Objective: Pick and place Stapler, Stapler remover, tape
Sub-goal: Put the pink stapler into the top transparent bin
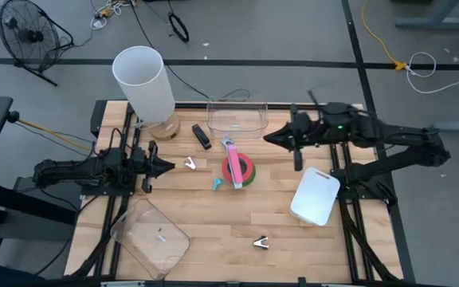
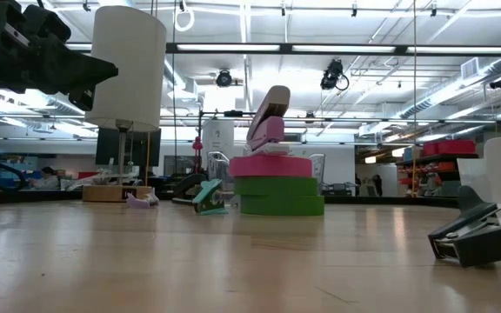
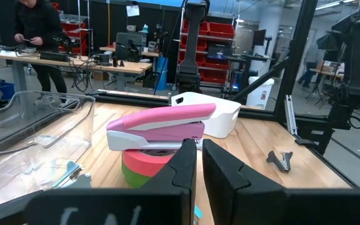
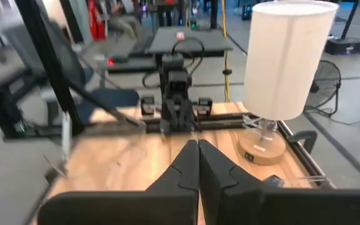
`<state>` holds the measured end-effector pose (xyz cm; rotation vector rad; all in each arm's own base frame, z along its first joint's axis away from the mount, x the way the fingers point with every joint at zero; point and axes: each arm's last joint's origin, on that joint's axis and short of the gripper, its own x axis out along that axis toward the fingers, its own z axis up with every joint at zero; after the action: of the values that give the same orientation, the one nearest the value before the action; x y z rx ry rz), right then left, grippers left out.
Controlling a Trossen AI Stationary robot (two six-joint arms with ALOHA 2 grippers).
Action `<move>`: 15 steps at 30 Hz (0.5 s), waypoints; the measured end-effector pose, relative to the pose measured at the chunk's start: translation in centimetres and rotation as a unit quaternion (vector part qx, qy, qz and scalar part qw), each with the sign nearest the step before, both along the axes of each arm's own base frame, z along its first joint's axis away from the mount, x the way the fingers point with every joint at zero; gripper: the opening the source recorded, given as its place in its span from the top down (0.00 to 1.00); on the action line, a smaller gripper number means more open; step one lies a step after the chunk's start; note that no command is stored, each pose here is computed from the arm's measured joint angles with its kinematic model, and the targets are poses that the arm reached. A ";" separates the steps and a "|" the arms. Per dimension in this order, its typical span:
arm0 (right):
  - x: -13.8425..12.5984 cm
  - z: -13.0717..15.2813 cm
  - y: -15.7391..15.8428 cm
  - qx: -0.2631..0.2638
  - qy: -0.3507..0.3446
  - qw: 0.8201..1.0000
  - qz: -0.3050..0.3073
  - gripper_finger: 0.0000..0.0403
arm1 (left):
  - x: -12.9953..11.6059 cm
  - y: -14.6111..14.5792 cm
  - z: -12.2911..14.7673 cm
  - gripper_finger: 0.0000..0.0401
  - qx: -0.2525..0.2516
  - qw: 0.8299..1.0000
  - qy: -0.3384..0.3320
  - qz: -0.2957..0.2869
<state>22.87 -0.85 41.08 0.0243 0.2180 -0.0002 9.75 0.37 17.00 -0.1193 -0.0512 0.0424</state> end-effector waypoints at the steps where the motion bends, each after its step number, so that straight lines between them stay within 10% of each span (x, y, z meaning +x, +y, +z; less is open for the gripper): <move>1: 0.3 -0.2 0.0 -0.011 0.005 1.000 0.003 1.00 | 0.0 0.0 0.0 0.93 0.000 1.000 0.000 0.000; 15: 3.7 -3.3 -0.2 -0.148 0.082 0.984 0.048 1.00 | 0.0 0.0 0.0 0.93 0.000 1.000 0.000 0.000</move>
<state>26.58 -1.00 37.74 -0.2832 0.3821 0.0616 9.75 0.37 17.00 -0.1193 -0.0513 0.0422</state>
